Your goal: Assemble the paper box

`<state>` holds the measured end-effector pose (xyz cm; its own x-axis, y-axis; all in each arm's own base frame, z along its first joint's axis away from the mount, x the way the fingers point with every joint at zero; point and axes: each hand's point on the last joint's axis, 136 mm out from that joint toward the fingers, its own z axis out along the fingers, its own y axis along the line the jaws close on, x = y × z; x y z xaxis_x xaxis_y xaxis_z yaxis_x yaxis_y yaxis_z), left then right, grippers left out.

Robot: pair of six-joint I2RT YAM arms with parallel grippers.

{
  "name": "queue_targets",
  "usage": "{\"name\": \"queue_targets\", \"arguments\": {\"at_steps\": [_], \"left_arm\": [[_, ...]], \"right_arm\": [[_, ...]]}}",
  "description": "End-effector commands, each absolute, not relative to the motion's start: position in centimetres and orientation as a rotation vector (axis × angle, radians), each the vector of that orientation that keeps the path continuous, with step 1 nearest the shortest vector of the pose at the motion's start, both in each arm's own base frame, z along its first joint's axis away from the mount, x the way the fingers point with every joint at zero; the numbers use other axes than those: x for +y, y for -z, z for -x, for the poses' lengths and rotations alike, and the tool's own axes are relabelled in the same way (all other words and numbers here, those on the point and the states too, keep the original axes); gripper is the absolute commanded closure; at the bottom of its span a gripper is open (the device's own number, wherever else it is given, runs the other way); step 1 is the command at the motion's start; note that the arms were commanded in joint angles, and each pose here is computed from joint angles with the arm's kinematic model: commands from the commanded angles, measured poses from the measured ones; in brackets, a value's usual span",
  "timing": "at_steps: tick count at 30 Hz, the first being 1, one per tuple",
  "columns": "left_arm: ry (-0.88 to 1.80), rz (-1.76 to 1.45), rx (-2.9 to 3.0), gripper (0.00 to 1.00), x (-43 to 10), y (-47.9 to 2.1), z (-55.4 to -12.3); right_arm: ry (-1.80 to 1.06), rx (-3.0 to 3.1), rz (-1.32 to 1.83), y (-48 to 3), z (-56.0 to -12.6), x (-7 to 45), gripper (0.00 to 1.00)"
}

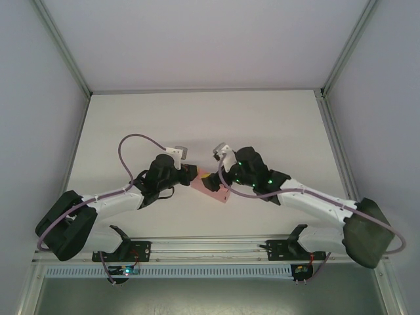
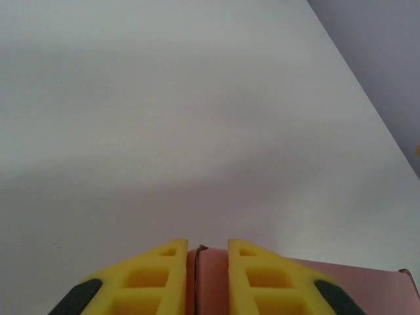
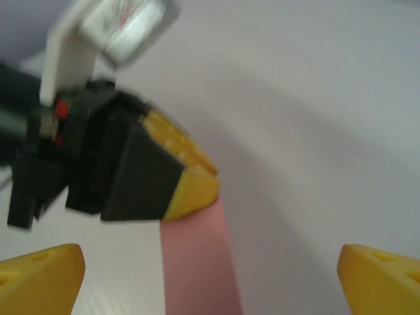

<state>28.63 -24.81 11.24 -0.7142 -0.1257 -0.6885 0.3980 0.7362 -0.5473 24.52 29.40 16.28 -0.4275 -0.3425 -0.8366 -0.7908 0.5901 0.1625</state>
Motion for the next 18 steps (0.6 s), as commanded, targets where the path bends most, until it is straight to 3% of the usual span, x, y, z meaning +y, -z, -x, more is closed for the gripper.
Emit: {"name": "queue_targets", "arguments": {"at_steps": [1,5,7,9,12,13,14,16,18], "left_arm": [[0.797,-0.257,2.427,0.83,-23.1,-6.0,-25.5],[0.759,-0.260,2.426,0.82,-22.7,-6.2,-25.6],[0.778,-0.279,2.417,0.82,-23.0,-6.4,-25.5],[0.783,-0.271,2.405,0.81,-23.1,-6.7,-25.7],[0.779,-0.270,2.386,0.70,-23.3,-7.9,-26.2],[0.788,-0.267,2.367,0.63,-23.3,-8.8,-26.4],[0.798,-0.263,2.347,0.47,-23.4,-9.8,-26.5],[0.788,-0.224,2.296,0.00,-23.0,-12.4,-26.9],[0.722,-0.141,2.267,0.00,-21.4,-14.6,-27.3]], "right_arm": [[-0.678,2.189,1.212,-11.3,-21.5,28.3,0.02],[-0.612,2.262,1.290,-9.0,-21.5,27.9,0.03],[-0.539,2.303,1.269,-8.2,-22.4,27.5,0.09],[-0.477,2.313,1.277,-7.8,-23.0,27.4,0.25],[-0.395,2.297,1.285,-8.2,-23.7,27.3,0.58],[-0.333,2.276,1.283,-8.6,-24.1,27.2,0.60],[-0.257,2.246,1.283,-9.1,-24.6,27.0,0.62],[-0.094,2.168,1.280,-10.4,-26.0,26.5,0.65],[0.090,2.080,1.279,-11.8,-27.8,25.4,0.65]]}}
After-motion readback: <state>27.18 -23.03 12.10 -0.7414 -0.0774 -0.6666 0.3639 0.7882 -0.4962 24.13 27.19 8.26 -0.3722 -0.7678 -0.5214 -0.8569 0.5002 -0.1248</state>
